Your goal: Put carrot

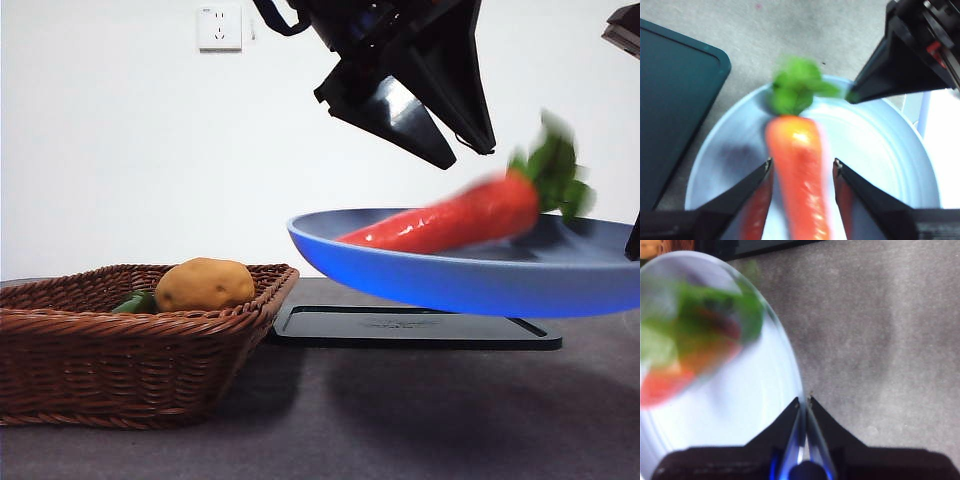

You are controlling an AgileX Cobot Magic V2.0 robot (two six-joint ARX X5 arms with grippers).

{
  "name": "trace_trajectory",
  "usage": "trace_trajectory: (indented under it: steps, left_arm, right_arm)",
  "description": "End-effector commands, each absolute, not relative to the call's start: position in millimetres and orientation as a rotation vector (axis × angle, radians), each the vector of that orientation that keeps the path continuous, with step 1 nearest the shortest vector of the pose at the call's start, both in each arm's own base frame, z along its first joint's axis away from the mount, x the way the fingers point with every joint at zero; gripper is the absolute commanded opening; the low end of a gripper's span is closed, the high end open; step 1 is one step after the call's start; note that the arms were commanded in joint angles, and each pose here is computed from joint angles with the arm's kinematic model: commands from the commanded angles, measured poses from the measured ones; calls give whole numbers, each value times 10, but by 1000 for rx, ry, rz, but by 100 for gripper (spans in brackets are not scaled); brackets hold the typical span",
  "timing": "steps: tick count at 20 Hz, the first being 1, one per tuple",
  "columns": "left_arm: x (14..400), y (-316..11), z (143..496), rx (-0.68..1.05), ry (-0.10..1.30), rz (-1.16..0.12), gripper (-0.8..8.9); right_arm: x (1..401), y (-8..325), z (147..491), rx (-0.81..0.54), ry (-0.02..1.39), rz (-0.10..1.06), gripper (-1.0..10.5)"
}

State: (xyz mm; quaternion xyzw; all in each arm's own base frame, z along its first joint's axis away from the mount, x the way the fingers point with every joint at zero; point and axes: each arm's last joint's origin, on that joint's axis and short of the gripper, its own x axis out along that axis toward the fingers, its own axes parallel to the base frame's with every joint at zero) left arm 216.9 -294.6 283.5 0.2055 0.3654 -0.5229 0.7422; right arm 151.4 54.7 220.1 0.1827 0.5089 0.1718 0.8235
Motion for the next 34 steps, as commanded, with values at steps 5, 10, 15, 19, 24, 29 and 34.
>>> trace_trajectory:
  steps: [5, 10, 15, 19, 24, 29, 34]
  left_arm:
    - [2157, -2967, 2850, 448, 807, -1149, 258]
    - [2144, -2653, 3128, 416, 804, -1097, 257]
    - [2036, -2256, 3504, 372, 746, -1049, 257]
    - [1892, -2028, 3726, 337, 704, -1030, 257]
    - [1823, -1930, 3827, 335, 664, -997, 257]
    - [1831, -1926, 3827, 335, 664, -991, 257]
    - [1834, -1924, 3827, 340, 661, -977, 257]
  right_arm:
    - [1580, 568, 2306, 397, 1051, 368, 3]
    - [1929, 649, 2304, 326, 1112, 347, 3]
    - [2613, 643, 2252, 296, 1125, 296, 3]
    - [3149, 545, 2206, 359, 1110, 282, 3]
    - [3637, 501, 2016, 379, 1142, 248, 3]
    - [3807, 519, 1762, 380, 1176, 237, 4]
    - [3829, 520, 1724, 361, 1169, 245, 128]
